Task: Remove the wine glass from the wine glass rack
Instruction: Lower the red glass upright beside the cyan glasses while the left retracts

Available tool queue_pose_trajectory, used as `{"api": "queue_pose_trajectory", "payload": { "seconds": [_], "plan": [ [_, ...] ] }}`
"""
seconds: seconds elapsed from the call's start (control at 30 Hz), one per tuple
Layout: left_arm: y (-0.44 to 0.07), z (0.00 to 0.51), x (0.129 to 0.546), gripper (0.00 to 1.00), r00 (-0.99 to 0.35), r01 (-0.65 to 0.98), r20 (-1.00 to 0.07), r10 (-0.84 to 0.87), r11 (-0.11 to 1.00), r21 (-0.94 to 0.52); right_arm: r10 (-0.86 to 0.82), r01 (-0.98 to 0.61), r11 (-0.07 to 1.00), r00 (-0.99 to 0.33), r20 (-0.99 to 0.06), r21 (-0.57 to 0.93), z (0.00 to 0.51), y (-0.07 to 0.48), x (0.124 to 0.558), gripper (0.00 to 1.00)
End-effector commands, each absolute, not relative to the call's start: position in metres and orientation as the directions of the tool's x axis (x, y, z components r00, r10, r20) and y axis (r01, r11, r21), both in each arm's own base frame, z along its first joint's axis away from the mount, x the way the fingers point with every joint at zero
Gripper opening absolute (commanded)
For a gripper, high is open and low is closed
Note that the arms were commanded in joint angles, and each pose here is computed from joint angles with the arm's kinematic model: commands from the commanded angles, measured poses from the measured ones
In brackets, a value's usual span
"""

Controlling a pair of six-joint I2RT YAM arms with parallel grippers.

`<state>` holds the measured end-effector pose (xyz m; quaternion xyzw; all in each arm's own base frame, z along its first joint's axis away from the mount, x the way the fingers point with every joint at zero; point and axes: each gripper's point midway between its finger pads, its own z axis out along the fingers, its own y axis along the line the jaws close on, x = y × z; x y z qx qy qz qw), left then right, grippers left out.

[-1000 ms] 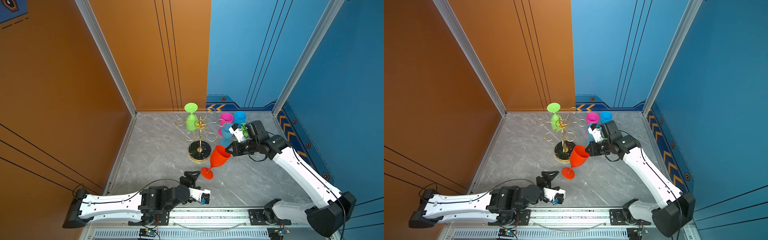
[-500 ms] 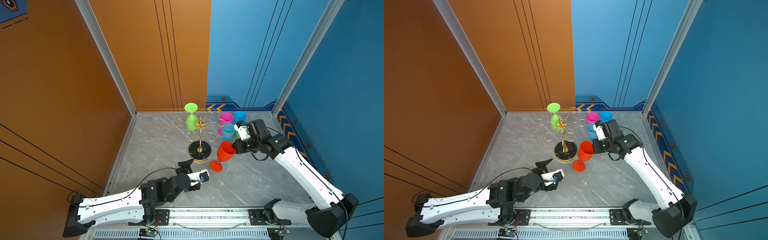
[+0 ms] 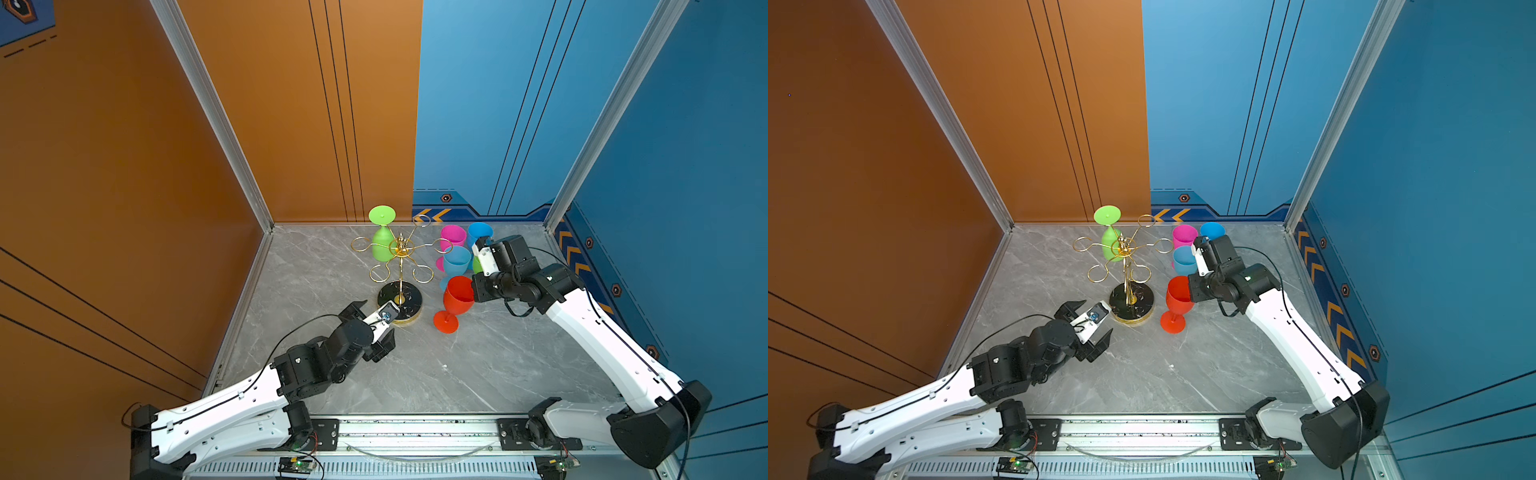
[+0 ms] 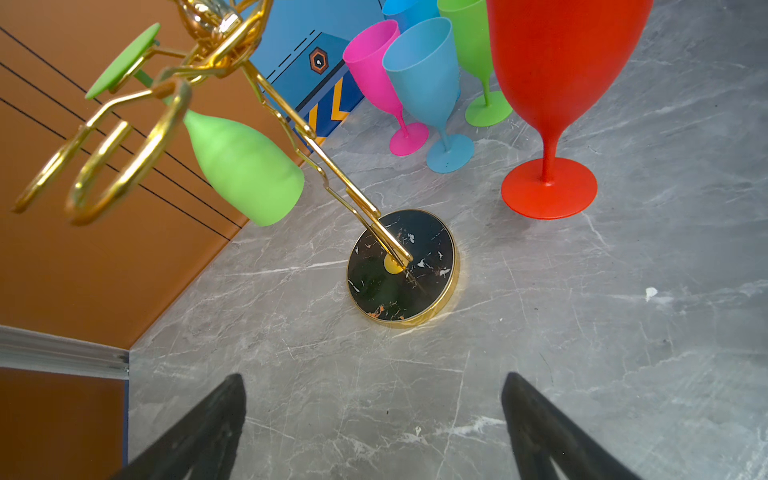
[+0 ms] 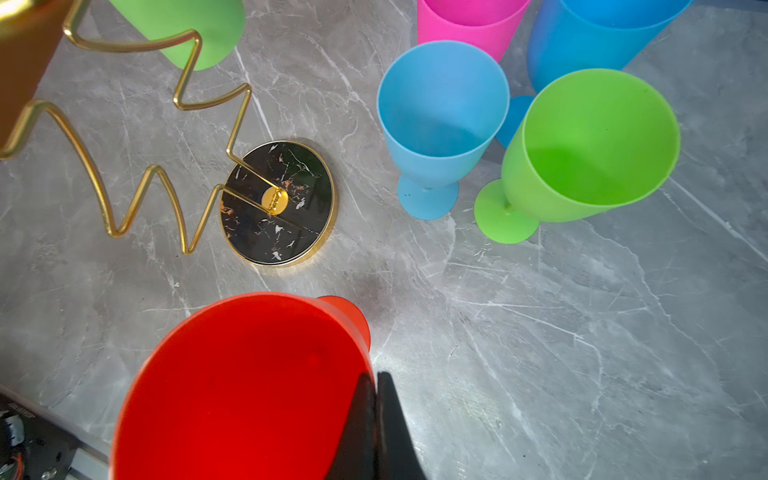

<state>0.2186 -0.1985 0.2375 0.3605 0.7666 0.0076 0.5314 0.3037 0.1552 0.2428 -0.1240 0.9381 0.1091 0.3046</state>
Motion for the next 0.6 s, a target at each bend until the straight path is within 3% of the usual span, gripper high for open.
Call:
{"api": "queue_pose_trajectory", "payload": {
  "seconds": [0.0, 0.57],
  "plan": [
    [-0.19, 0.244, 0.224, 0.97, -0.227, 0.489, -0.859, 0.459, 0.816, 0.307, -0.171, -0.277, 0.958, -0.762, -0.625, 0.077, 0.25, 0.149, 0.316, 0.0],
    [-0.136, 0.236, 0.252, 0.97, -0.383, 0.293, -0.882, 0.274, 0.942, 0.165, -0.137, -0.232, 0.971, -0.751, -0.646, 0.064, 0.24, 0.147, 0.35, 0.0]
  ]
}}
